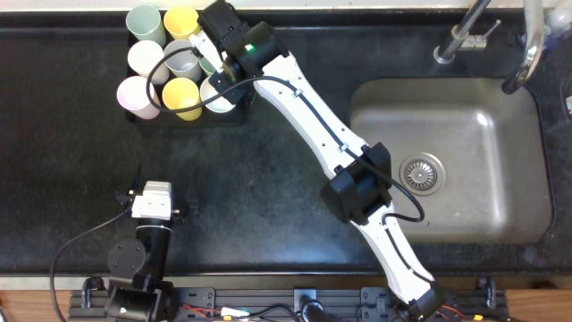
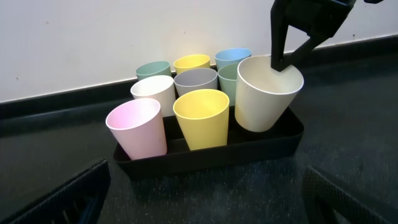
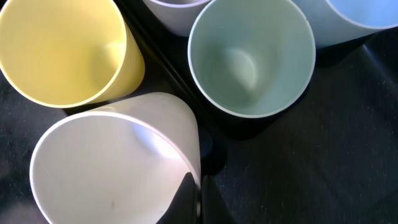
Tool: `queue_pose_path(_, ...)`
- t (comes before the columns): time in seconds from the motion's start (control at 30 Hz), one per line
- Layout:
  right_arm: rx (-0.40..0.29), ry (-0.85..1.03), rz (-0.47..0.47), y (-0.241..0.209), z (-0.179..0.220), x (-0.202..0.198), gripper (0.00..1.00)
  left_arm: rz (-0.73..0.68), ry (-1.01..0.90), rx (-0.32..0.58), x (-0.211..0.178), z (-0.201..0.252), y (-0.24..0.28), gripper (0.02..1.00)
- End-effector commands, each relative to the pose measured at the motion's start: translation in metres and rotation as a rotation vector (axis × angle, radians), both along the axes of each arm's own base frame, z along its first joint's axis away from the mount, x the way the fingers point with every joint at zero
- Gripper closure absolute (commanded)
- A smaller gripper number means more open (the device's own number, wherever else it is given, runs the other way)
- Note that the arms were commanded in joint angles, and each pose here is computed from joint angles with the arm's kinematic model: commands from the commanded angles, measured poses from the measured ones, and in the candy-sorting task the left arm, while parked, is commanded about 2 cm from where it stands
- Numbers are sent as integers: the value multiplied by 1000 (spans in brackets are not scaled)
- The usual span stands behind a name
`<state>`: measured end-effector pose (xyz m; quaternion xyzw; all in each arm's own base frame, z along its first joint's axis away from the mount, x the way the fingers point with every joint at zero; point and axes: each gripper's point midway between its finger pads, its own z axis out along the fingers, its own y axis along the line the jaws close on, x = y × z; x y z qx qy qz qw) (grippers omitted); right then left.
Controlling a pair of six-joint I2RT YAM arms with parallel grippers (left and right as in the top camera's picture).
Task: Store Cups
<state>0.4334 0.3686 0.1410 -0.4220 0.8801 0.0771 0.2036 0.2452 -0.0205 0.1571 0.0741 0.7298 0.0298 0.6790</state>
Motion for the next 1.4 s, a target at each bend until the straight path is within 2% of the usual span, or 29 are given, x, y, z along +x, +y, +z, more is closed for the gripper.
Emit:
queue_pose_path(0.03, 12, -17, 15, 7, 2, 1, 956, -7, -5, 17, 0, 0, -1, 20)
queue_pose_path(0.23, -28, 29, 23, 4, -16, -5, 956, -7, -5, 17, 0, 0, -1, 20)
queue_pose_path(0.7, -57, 46, 40, 1, -27, -7, 956, -7, -5, 17, 0, 0, -1, 20)
queue_pose_path(0.73, -56, 46, 40, 1, -27, -7, 912, -7, -5, 17, 0, 0, -1, 20)
queue_pose_path(0.87, -56, 46, 40, 1, -27, -7, 106, -7, -5, 17, 0, 0, -1, 20)
queue_pose_path(0.9, -56, 46, 40, 1, -27, -7, 5, -7, -5, 17, 0, 0, -1, 20)
queue_pose_path(1.13, -58, 43, 39, 1, -27, -7, 3, -7, -5, 17, 0, 0, -1, 20)
queue_pose_path(1.23, -86, 2, 17, -4, -23, 1, 3, -7, -5, 17, 0, 0, -1, 18)
queue_pose_path(1.3, -98, -44, -4, -7, -15, 9, 3, -7, -5, 16, 0, 0, -1, 20)
queue_pose_path(1.4, -81, -102, -23, -8, 3, 19, 3, -7, -5, 17, 0, 0, -1, 20)
